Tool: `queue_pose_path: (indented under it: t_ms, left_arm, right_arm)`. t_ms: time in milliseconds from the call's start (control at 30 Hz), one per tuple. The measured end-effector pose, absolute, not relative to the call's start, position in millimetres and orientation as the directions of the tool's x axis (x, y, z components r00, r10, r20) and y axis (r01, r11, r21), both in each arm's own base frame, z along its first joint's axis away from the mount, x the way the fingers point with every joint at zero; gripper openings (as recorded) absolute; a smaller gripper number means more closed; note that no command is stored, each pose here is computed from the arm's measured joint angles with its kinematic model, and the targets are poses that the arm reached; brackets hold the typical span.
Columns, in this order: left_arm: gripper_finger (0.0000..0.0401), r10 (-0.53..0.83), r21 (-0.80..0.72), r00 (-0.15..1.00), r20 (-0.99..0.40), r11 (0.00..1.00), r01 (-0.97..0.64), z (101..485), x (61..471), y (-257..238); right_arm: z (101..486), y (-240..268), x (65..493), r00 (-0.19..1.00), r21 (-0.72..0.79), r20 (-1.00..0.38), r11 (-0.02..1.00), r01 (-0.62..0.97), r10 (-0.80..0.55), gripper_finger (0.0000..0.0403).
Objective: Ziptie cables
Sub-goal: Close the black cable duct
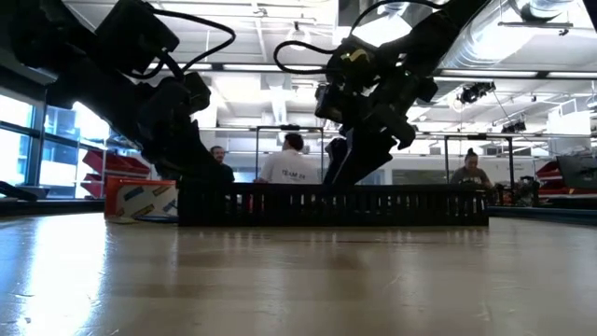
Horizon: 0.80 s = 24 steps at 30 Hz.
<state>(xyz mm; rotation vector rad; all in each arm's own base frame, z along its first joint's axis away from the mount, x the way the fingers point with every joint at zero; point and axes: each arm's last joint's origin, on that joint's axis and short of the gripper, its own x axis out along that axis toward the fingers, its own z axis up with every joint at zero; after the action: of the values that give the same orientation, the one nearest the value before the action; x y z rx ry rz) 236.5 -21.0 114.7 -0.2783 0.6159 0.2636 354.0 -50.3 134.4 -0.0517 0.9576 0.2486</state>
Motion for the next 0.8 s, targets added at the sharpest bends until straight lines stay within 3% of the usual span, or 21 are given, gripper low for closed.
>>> queue_pose_path:
  t_ms: [267, 400, 567, 700, 800]
  left_arm:
    - [0.0000, 0.168, -0.164, 0.784, -0.598, 0.931, -0.325, 114, 236, -24]
    - [0.0000, 0.162, -0.168, 0.785, -0.598, 0.932, -0.320, 114, 237, -24]
    - [0.0000, 0.161, -0.167, 0.784, -0.599, 0.933, -0.320, 114, 236, -24]
    - [0.0000, 0.162, -0.166, 0.782, -0.601, 0.932, -0.321, 113, 236, -24]
    - [0.0000, 0.163, -0.165, 0.782, -0.602, 0.932, -0.322, 113, 236, -24]
  right_arm:
    - [134, -50, 355, 0.551, 0.060, -0.811, 0.966, -0.251, 0.194, 0.0218]
    - [123, -50, 354, 0.527, 0.060, -0.829, 0.966, -0.251, 0.188, 0.0301]
    - [145, -52, 355, 0.596, -0.010, -0.794, 0.977, -0.214, 0.123, 0.0382]
    - [176, -52, 349, 0.662, -0.048, -0.745, 0.983, -0.176, 0.082, 0.0392]
    - [204, -53, 337, 0.687, -0.127, -0.726, 0.989, -0.080, -0.037, 0.0378]
